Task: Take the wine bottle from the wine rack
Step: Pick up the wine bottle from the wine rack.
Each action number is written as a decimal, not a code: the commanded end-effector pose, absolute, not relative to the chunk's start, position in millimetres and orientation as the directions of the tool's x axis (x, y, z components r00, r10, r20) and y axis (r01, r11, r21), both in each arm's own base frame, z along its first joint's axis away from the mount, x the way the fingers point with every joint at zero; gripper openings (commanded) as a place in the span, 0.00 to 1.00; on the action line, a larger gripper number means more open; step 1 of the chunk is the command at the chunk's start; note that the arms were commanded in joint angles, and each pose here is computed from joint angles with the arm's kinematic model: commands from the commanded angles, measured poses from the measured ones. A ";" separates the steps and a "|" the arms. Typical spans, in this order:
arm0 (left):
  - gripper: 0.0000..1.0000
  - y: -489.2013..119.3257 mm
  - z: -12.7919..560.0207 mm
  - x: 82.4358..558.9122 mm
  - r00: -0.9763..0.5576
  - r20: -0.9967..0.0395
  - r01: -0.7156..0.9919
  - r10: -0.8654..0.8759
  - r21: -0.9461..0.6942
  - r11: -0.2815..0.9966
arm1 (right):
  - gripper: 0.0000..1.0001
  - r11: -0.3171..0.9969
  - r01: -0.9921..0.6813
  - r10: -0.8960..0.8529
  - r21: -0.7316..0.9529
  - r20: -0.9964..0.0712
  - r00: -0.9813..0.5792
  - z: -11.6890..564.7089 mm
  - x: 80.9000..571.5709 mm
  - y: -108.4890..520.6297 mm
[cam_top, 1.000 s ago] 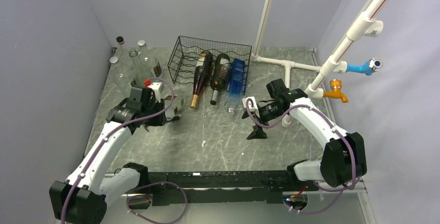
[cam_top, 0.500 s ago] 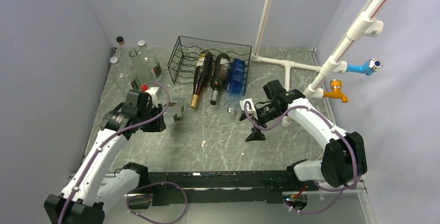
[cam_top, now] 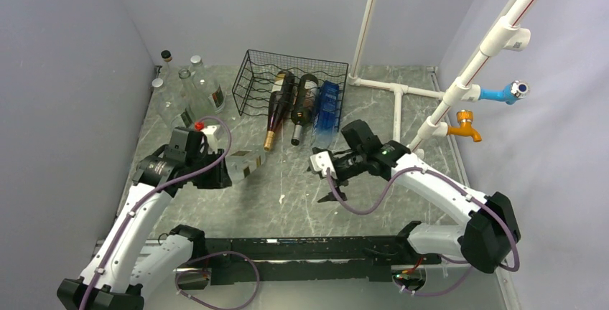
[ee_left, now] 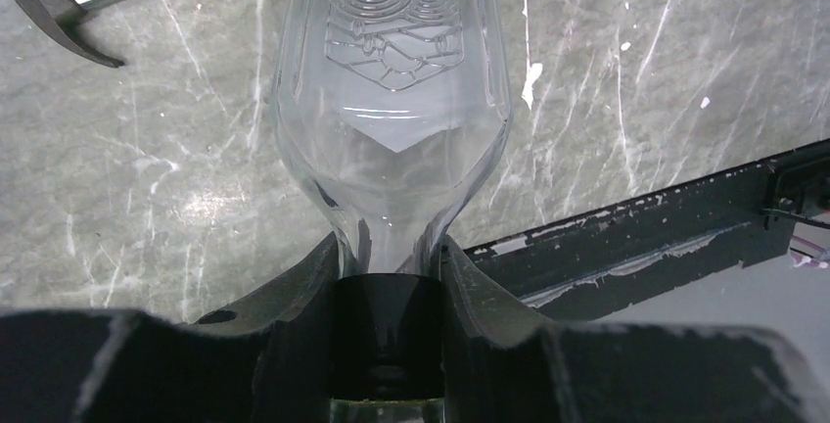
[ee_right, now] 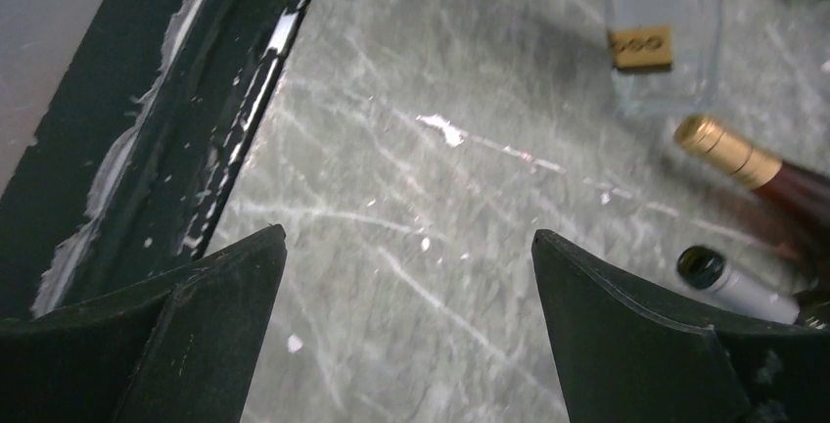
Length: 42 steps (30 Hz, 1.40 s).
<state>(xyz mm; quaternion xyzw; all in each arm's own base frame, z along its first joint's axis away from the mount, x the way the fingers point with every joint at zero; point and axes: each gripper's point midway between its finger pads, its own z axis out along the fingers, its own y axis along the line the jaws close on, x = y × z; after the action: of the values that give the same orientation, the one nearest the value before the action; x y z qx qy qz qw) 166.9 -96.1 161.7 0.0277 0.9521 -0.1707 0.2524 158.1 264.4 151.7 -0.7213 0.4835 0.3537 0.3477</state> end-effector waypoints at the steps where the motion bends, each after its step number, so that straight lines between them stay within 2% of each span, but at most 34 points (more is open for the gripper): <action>1: 0.00 -112.5 192.9 168.6 -0.839 -0.541 0.193 -0.054 -0.389 0.901 | 1.00 -0.238 -0.930 -0.389 -0.282 -0.849 0.357 172.7 176.6 299.0; 10: 0.00 -128.8 193.4 152.4 -0.870 -0.489 0.207 -0.060 -0.473 0.856 | 1.00 -0.170 -0.918 -0.389 -0.359 -0.831 0.397 185.1 193.0 360.0; 18: 0.00 -144.6 202.8 144.6 -0.885 -0.463 0.231 -0.053 -0.535 0.812 | 1.00 -0.155 -0.931 -0.411 -0.331 -0.835 0.365 195.8 188.1 408.4; 22: 0.00 -154.7 207.2 143.4 -0.892 -0.450 0.246 -0.046 -0.568 0.785 | 1.00 -0.154 -0.932 -0.417 -0.327 -0.834 0.361 193.0 183.8 412.7; 28: 0.00 -165.8 214.8 147.9 -0.892 -0.450 0.267 -0.038 -0.594 0.759 | 1.00 -0.219 -0.925 -0.412 -0.312 -0.829 0.377 180.0 165.2 414.8; 42: 0.00 -192.1 226.2 152.8 -0.900 -0.436 0.311 -0.010 -0.658 0.686 | 1.00 -0.113 -0.930 -0.467 -0.350 -0.808 0.360 159.8 180.6 422.7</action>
<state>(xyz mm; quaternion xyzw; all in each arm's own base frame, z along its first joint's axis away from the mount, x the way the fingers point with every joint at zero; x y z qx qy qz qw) 136.6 -164.3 181.8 0.0495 0.9362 -0.3118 0.1544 168.7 413.8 148.2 -0.7211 0.4944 0.2755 0.3997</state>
